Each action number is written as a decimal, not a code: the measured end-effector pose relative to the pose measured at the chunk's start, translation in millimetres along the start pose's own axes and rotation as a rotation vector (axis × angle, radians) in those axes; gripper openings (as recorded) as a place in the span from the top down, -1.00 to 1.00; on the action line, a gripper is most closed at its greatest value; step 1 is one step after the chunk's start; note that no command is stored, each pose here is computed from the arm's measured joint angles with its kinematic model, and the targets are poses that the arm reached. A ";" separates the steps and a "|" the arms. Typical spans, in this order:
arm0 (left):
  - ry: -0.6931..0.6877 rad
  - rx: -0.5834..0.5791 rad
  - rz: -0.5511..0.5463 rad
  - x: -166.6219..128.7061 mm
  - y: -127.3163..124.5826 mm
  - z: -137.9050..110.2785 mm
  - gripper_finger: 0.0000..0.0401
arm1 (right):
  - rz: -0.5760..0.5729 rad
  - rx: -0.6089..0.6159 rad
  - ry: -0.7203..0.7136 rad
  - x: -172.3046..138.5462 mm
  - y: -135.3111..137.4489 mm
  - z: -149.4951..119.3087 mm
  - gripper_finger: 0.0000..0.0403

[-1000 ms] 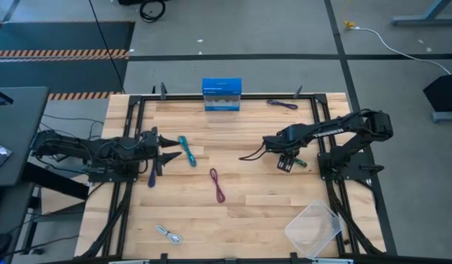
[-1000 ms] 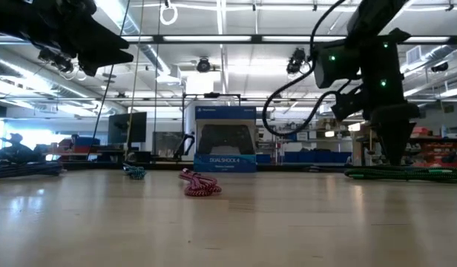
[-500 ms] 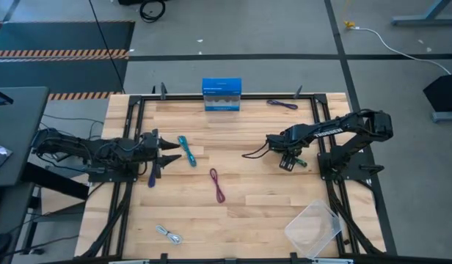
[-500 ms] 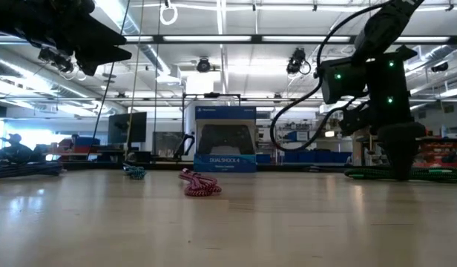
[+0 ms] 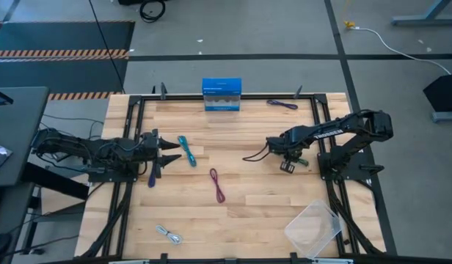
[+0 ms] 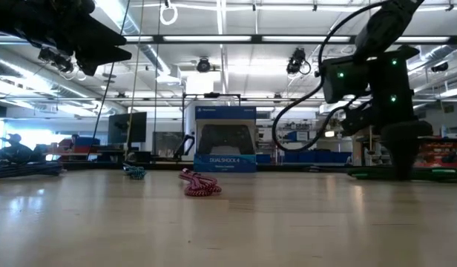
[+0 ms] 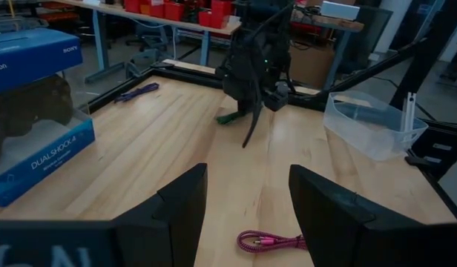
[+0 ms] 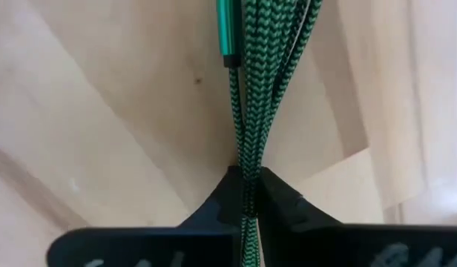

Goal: Pick and place USB-C Cables
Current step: Put the green charger cable into the transparent bin

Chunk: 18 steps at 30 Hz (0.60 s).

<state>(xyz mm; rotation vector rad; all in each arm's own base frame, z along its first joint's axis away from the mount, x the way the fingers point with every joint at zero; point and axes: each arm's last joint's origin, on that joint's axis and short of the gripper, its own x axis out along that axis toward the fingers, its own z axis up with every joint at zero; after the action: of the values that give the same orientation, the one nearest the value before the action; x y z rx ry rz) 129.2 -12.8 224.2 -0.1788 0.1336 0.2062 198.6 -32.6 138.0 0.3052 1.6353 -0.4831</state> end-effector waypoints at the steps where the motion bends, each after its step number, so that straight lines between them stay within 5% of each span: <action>1: 0.000 0.000 0.000 0.0 0.0 0.0 0.01 | 0.005 -0.001 0.019 -2.2 1.4 -1.0 0.88; 7: 0.000 0.003 0.000 0.0 0.0 0.0 0.01 | 0.012 -0.075 -0.013 -45.9 16.3 -3.5 0.91; 18: 0.000 0.006 0.001 0.0 0.0 0.0 0.01 | 0.287 -0.434 -0.170 -145.6 91.4 -39.1 0.91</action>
<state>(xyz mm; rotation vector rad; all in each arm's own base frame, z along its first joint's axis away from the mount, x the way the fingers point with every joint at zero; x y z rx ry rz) 129.2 -12.8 224.2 -0.1727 0.1343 0.2064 225.4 78.0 272.7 0.1632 1.4566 0.0654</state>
